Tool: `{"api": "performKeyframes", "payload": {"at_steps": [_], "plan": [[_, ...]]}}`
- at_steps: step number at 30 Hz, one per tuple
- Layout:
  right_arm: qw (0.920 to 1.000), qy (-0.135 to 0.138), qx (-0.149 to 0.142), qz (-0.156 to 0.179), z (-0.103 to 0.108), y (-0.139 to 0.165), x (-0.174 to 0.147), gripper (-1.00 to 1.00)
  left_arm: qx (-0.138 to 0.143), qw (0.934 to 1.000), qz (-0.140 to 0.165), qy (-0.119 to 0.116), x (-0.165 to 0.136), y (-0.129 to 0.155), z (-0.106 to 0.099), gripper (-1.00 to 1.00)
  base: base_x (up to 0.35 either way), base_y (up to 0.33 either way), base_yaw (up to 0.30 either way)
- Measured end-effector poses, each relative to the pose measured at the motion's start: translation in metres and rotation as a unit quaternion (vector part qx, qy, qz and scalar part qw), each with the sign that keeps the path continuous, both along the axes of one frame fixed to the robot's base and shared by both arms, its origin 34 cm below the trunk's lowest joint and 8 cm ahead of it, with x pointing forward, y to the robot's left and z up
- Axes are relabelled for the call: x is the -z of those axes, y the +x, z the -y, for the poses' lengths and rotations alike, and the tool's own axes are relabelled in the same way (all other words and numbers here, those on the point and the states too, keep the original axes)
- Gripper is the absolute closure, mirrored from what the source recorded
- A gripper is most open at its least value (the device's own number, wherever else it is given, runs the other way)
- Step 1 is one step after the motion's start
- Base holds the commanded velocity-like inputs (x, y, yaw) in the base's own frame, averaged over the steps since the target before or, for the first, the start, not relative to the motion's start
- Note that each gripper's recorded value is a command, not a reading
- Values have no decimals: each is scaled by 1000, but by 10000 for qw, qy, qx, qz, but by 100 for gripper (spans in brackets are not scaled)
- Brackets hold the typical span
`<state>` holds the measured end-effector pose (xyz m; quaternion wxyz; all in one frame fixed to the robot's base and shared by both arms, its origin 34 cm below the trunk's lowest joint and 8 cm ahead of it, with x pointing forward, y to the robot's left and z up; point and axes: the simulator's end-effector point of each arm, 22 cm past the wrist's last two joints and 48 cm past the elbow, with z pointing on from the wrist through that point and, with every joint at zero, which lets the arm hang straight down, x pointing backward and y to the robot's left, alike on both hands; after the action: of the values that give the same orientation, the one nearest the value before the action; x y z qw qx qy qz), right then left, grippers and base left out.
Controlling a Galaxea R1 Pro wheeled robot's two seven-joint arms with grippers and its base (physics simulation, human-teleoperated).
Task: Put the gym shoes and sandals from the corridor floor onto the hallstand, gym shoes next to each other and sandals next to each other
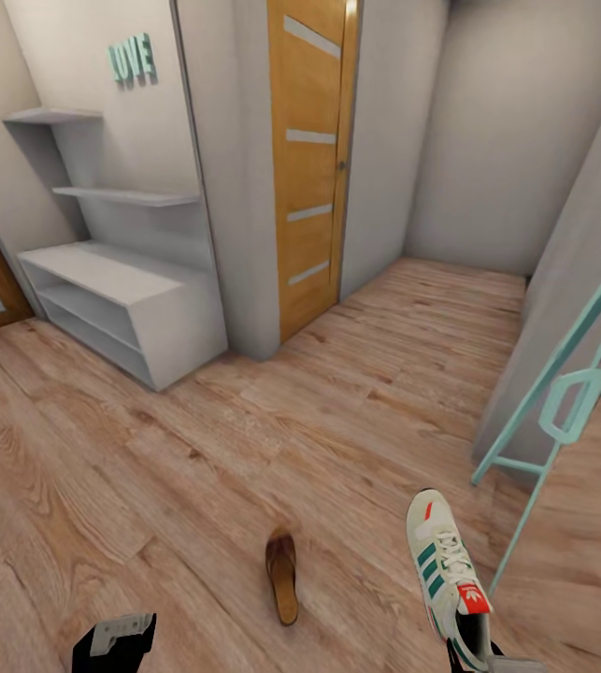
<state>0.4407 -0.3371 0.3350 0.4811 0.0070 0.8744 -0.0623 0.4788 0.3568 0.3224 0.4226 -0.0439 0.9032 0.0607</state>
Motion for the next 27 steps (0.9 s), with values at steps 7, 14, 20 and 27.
{"api": "performKeyframes", "payload": {"at_steps": [7,14,20,27], "plan": [[10000,1,-4,2,0,0,0,100,1,10000,-1,0,0,0,0,-100,199,0,0],[9999,-3,-10,168,-1,13,-11,100,4,10000,-7,2,0,0,0,-100,29,0,0],[9989,66,-116,442,-18,54,-43,100,5,10000,-5,2,0,0,0,-100,1,0,0],[9971,278,-533,465,-76,145,-109,100,5,10000,-3,-4,1,0,1,-100,0,0,0]]}}
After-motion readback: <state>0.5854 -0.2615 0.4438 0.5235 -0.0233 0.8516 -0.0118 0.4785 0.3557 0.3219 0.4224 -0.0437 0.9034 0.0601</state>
